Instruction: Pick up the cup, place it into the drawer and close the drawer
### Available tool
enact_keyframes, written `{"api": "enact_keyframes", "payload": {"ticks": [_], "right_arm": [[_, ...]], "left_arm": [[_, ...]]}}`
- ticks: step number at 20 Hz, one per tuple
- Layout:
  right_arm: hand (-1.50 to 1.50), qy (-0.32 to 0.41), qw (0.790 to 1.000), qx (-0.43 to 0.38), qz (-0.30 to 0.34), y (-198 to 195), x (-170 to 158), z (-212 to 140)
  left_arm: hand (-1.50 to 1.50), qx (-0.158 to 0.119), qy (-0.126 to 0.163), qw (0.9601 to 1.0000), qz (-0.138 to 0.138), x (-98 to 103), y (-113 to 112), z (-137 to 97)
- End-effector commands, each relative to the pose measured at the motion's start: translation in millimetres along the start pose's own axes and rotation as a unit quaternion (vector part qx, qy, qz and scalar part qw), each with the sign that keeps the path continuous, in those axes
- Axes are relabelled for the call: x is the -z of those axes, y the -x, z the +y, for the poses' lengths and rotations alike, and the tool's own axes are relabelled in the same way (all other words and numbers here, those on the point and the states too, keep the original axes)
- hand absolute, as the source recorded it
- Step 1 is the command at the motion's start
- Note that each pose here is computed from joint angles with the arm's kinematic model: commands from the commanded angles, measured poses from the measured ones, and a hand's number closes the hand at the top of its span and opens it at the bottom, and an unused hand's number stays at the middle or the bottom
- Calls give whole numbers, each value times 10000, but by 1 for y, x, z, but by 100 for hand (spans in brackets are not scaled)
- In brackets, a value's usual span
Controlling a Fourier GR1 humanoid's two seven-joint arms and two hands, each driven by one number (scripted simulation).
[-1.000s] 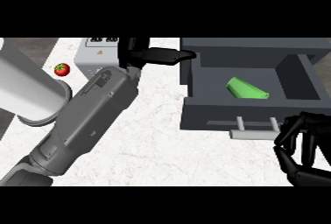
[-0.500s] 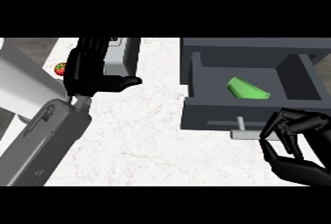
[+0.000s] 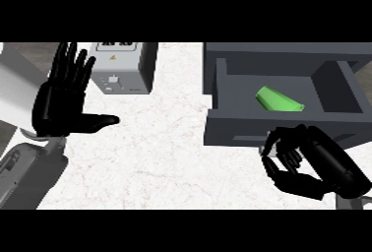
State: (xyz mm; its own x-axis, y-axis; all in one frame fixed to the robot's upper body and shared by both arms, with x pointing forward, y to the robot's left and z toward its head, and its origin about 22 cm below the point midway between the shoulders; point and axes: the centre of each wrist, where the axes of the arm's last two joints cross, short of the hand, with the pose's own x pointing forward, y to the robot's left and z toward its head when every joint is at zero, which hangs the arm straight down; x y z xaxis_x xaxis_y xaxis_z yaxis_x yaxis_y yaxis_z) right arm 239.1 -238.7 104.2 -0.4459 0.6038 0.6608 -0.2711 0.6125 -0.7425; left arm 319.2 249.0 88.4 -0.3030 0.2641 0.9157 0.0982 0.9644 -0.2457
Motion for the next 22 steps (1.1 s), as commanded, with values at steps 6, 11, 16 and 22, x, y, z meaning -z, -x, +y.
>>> {"api": "enact_keyframes", "payload": {"ticks": [6, 11, 16, 22], "right_arm": [[-150, -339, 9958, -803, 262, 49, 29, 61], [-150, -600, 9898, -1154, 575, 68, 67, 55], [-150, -820, 9860, -1229, 771, 99, 88, 68], [-150, -835, 9884, -982, 798, 128, 108, 71]], "left_arm": [[-150, 92, -141, 9998, -57, -43, -9, 64], [-150, 123, -189, 9997, 12, -65, 0, 79], [-150, -53, -51, 9999, -75, -68, -19, 93], [-150, -7, -128, 9999, -54, -55, -22, 101]]}}
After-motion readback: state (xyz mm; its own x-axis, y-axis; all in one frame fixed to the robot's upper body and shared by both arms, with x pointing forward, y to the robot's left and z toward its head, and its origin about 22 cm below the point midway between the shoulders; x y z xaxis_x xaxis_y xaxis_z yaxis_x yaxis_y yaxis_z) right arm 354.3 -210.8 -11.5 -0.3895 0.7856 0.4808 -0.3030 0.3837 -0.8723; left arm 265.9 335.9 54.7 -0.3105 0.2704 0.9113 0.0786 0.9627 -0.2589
